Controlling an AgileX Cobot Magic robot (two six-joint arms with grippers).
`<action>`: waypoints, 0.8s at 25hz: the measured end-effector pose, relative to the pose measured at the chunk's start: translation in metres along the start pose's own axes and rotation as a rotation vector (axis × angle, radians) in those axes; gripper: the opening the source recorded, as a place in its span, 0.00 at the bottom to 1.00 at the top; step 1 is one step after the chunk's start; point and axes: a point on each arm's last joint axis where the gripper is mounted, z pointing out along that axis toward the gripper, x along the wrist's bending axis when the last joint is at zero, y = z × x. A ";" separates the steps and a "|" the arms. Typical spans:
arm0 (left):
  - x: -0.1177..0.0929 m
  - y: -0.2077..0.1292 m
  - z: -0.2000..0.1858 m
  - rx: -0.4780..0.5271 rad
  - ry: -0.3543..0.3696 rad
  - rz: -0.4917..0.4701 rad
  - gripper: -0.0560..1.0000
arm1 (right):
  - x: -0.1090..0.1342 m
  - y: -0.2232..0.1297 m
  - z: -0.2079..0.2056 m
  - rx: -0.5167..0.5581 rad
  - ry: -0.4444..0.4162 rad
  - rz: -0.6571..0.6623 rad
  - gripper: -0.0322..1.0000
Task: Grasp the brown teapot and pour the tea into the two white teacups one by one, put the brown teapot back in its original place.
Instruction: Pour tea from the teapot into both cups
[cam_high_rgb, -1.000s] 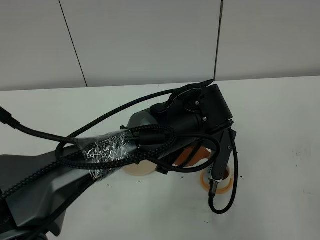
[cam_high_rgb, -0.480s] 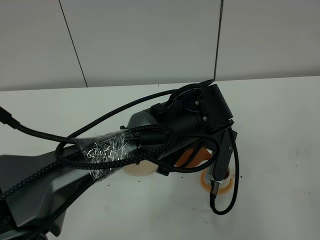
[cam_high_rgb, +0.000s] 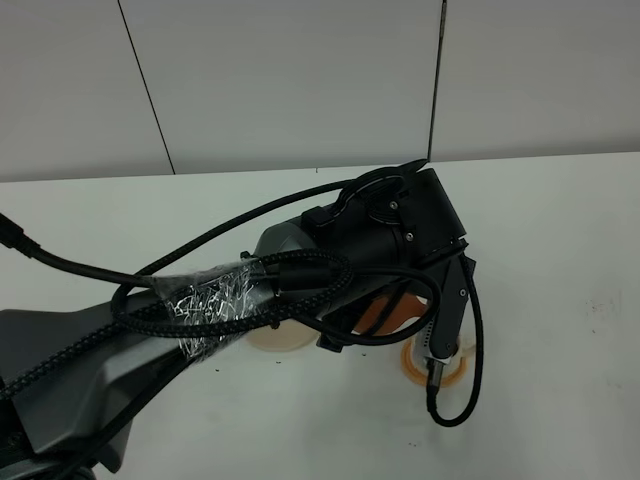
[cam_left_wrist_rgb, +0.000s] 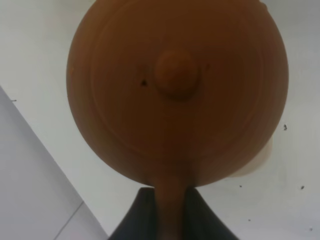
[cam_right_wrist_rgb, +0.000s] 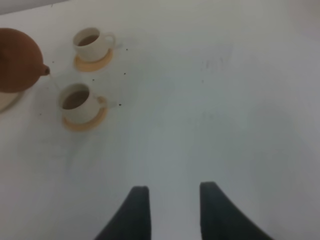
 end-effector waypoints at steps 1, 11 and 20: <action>0.000 0.000 0.000 0.000 0.000 -0.008 0.21 | 0.000 0.000 0.000 0.000 0.000 0.000 0.27; -0.003 0.003 0.000 -0.038 -0.042 -0.043 0.21 | 0.000 0.000 0.000 0.000 0.000 0.000 0.27; -0.003 -0.013 0.019 -0.130 -0.201 -0.178 0.21 | 0.000 0.000 0.000 0.000 0.000 0.000 0.27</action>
